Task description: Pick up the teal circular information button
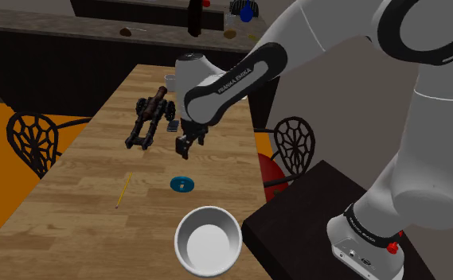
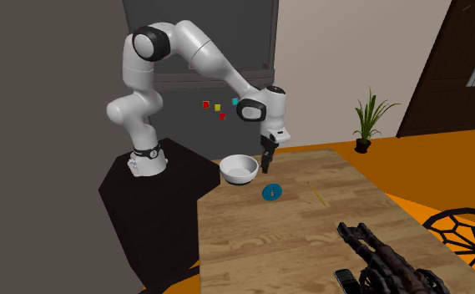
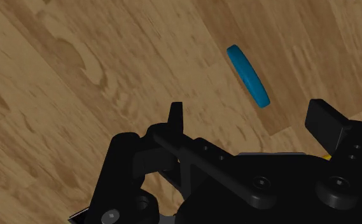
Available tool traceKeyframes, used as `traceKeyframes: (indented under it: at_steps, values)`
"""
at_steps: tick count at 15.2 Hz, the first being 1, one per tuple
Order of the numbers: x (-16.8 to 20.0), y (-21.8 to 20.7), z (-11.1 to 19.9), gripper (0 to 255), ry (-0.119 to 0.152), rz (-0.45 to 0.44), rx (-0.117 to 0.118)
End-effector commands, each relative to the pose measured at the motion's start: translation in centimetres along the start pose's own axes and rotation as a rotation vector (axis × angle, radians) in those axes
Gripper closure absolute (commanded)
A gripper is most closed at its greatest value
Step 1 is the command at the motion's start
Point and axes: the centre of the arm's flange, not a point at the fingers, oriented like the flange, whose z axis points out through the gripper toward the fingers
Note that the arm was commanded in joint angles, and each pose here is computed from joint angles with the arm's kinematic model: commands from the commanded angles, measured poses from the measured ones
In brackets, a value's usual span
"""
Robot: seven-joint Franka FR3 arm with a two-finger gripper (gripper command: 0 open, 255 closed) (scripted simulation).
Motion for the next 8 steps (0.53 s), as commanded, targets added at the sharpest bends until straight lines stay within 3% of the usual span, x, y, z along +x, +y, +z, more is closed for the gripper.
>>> traceKeyframes:
  at_steps: [1, 8]
  values:
    - [1.5, -1.2, 1.9, 0, -0.005, -0.014, 0.002]
    - [6.5, -5.4, 8.6, 0, -0.023, -0.064, 0.009]
